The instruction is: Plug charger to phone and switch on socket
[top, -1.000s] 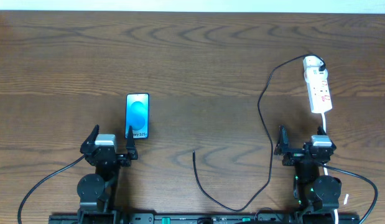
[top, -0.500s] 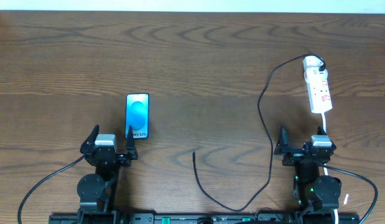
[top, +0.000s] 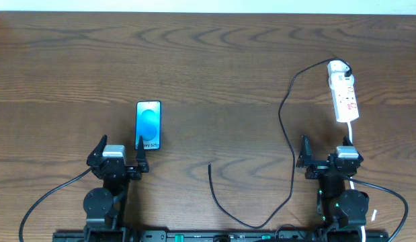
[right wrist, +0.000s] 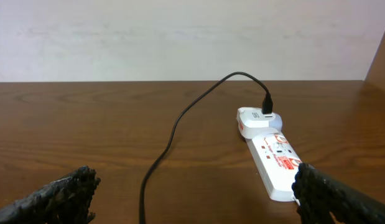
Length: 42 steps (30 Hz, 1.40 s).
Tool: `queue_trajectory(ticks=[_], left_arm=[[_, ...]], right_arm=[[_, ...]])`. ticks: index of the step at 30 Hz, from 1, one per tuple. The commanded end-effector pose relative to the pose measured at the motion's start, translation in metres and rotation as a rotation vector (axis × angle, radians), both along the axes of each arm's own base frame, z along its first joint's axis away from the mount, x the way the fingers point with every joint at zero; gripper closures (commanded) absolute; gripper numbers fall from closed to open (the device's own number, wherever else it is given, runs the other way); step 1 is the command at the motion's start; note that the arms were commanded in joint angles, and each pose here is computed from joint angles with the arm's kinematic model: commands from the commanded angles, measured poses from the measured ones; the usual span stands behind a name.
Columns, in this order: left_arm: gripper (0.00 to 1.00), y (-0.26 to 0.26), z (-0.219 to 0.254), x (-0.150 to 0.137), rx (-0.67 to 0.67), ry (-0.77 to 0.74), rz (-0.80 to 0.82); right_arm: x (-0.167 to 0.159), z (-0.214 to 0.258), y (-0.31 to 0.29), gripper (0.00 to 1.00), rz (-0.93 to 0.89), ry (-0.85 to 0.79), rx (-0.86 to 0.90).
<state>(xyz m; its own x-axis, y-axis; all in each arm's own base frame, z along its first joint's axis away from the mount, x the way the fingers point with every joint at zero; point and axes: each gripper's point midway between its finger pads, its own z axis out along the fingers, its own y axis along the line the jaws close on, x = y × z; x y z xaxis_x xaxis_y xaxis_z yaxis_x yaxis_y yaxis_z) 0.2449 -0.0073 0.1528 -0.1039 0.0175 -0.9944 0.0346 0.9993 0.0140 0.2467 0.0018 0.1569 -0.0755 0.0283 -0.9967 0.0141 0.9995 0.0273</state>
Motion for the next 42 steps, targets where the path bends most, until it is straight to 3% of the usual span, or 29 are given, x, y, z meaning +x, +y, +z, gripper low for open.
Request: queue_trajectory(ticks=[1,28,42], left_arm=[[0.11,-0.001,-0.015,-0.001,-0.001,0.046,-0.009],[0.11,0.0,0.019,-0.004,-0.001,-0.012,-0.001],[0.11,0.003,0.059,-0.002,0.059,0.079,0.009]], right_arm=[[0.0,0.001,0.001,0.01,0.004,-0.005,-0.019],[0.0,0.001,0.001,0.01,0.004,-0.005,-0.019],[0.0,0.001,0.001,0.01,0.004,-0.005,-0.019]])
